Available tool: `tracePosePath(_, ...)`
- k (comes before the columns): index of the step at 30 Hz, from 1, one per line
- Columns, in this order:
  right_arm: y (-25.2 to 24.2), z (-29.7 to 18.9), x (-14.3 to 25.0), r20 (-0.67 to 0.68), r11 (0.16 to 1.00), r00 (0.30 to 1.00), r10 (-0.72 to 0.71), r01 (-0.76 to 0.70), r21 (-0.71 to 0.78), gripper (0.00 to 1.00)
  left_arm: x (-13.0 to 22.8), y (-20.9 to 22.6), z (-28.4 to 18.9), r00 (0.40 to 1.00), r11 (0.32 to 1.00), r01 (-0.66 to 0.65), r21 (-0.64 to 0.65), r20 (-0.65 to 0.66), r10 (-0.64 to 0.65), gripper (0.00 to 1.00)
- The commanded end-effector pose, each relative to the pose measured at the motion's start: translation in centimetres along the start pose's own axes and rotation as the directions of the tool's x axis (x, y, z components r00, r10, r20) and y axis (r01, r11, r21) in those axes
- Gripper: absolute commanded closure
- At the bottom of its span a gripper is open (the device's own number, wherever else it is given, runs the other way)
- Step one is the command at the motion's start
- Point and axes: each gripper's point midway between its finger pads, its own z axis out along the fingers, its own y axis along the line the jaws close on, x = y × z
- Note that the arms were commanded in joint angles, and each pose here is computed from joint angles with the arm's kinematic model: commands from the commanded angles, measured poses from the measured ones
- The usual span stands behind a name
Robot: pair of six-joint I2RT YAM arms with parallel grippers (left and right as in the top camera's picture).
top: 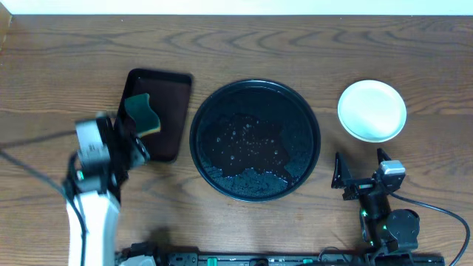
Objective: Clean dirty plates on tray and stack at the side
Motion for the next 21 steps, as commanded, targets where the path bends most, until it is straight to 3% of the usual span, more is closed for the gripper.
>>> tracePosePath(1, -0.3, 0.0, 0.0, 0.003, 1.0, 1.0, -0.018, 0.017, 0.015, 0.01, 3.2, 0.0, 1.2, 0.998, 0.996, -0.006, 0.089, 0.055, 0.001, 0.21)
tracePosePath(10, -0.3, 0.0, 0.0, 0.003, 1.0, 1.0, -0.018, 0.018, 0.015, 0.01, 5.6, -1.4, 3.6, 0.917, 0.949, -0.133, 0.286, 0.398, 0.009, 0.21)
tracePosePath(16, -0.3, 0.0, 0.0, 0.003, 1.0, 1.0, -0.018, 0.017, 0.016, 0.01, 5.0, -2.1, 2.8, 0.873, 0.928, -0.171, 0.331, 0.488, -0.013, 0.21)
tracePosePath(21, -0.3, 0.0, 0.0, 0.003, 1.0, 1.0, -0.018, 0.017, 0.016, 0.01, 4.5, -2.2, 1.7, 0.829, 0.921, -0.254, 0.294, 0.558, 0.051, 0.21)
